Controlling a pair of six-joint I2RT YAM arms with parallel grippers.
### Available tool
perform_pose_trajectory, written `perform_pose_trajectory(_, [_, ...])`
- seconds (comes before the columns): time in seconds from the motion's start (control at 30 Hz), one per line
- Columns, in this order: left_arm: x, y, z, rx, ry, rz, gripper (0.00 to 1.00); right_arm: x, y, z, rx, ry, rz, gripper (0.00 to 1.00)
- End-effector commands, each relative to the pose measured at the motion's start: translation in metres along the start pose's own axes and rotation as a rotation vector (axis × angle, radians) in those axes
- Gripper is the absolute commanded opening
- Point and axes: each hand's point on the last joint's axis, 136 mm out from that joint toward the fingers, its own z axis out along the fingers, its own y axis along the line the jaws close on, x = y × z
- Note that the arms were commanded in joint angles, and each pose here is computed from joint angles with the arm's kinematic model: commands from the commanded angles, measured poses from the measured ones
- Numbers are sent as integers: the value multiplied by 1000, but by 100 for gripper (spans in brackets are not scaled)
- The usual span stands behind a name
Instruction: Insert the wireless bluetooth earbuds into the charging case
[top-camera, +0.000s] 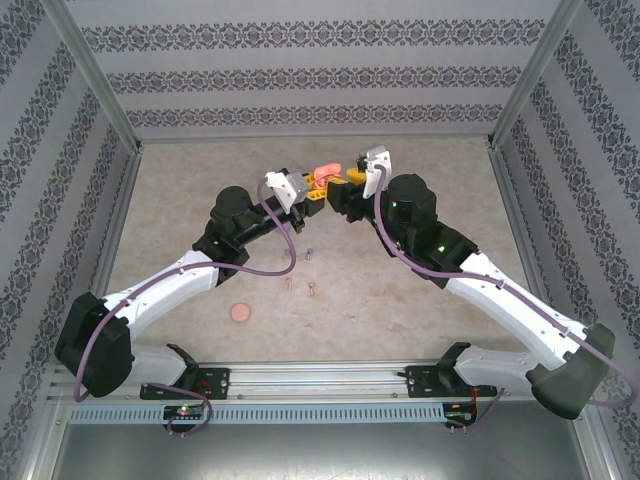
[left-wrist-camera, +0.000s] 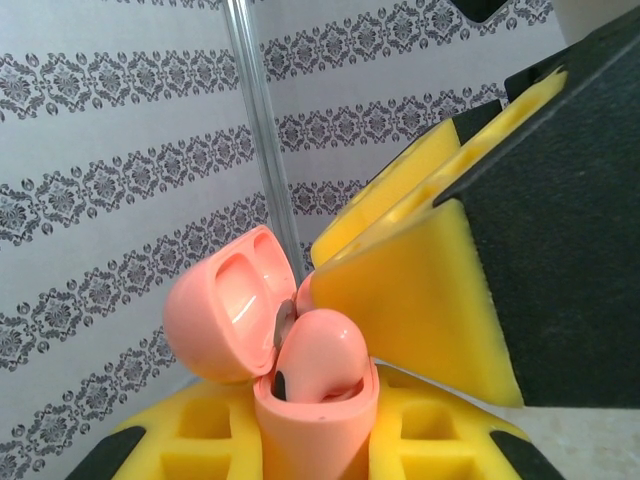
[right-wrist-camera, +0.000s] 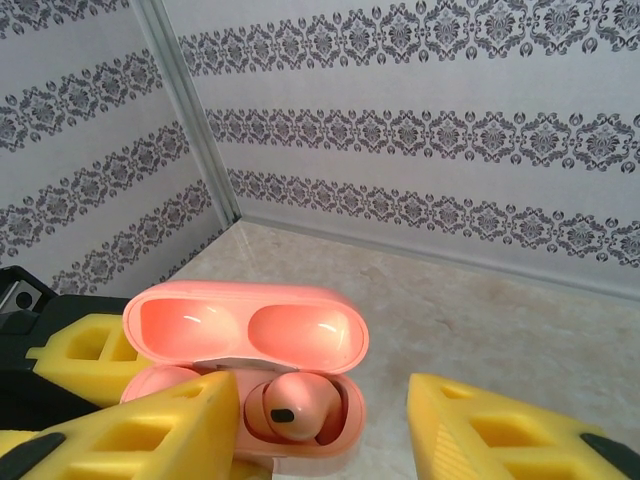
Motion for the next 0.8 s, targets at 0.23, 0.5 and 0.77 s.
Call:
perform_pose_trajectory(0.23, [-37,3,2,-22,-115,45,0,43,9,-7,-45,144,-8,53])
perform_pose_trajectory(0.5, [-36,4,3,-24,-112,48,0,46,7,-11,-36,151,-7,54])
perform_pose_trajectory(0.77, [-35,5,3,-28,-111,48,0,51,3,-15,-28,158,0,55])
